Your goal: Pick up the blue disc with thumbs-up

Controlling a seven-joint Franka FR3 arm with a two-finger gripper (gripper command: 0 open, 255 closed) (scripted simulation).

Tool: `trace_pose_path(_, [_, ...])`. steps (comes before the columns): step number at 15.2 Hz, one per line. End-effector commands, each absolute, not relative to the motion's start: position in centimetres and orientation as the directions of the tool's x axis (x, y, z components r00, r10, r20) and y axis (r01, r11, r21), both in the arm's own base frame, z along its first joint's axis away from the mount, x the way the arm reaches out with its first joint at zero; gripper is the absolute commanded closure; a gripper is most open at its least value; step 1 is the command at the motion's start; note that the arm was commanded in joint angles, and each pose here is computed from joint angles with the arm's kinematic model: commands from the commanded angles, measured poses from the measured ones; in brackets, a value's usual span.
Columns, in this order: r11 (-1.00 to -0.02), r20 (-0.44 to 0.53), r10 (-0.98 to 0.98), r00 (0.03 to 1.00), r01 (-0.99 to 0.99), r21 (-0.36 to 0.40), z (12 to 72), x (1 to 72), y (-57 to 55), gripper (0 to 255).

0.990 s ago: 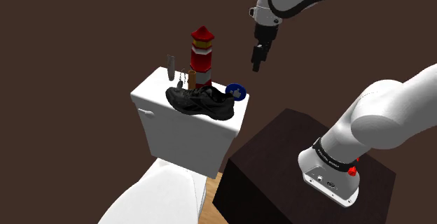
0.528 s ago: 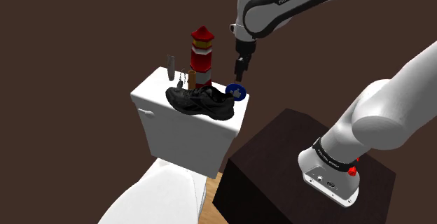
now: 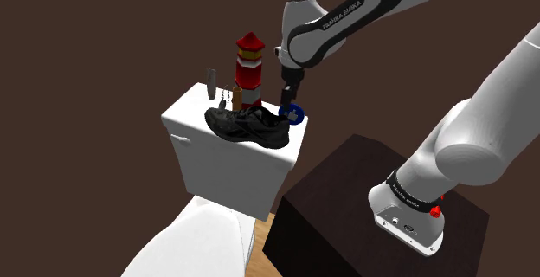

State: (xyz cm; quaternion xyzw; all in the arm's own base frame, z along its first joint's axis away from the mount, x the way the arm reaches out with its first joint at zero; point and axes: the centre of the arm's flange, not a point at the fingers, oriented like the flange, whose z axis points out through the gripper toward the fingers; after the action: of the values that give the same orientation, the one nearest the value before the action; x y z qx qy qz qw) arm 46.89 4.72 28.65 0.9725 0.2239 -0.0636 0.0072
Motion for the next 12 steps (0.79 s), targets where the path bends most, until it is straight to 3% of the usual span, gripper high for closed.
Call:
trace_pose_path(1, [-0.899,-0.126,0.435,0.892,0.437,-0.014,27.59,46.95,4.73,0])
trace_pose_path(3, [-0.899,-0.126,0.435,0.892,0.437,-0.014,27.29,46.95,4.73,0])
trace_pose_path(4, [-0.899,-0.126,0.435,0.892,0.437,-0.014,27.27,46.96,4.68,255])
trace_pose_path(12, [-0.899,-0.126,0.435,0.892,0.437,-0.015,27.26,46.91,4.67,255])
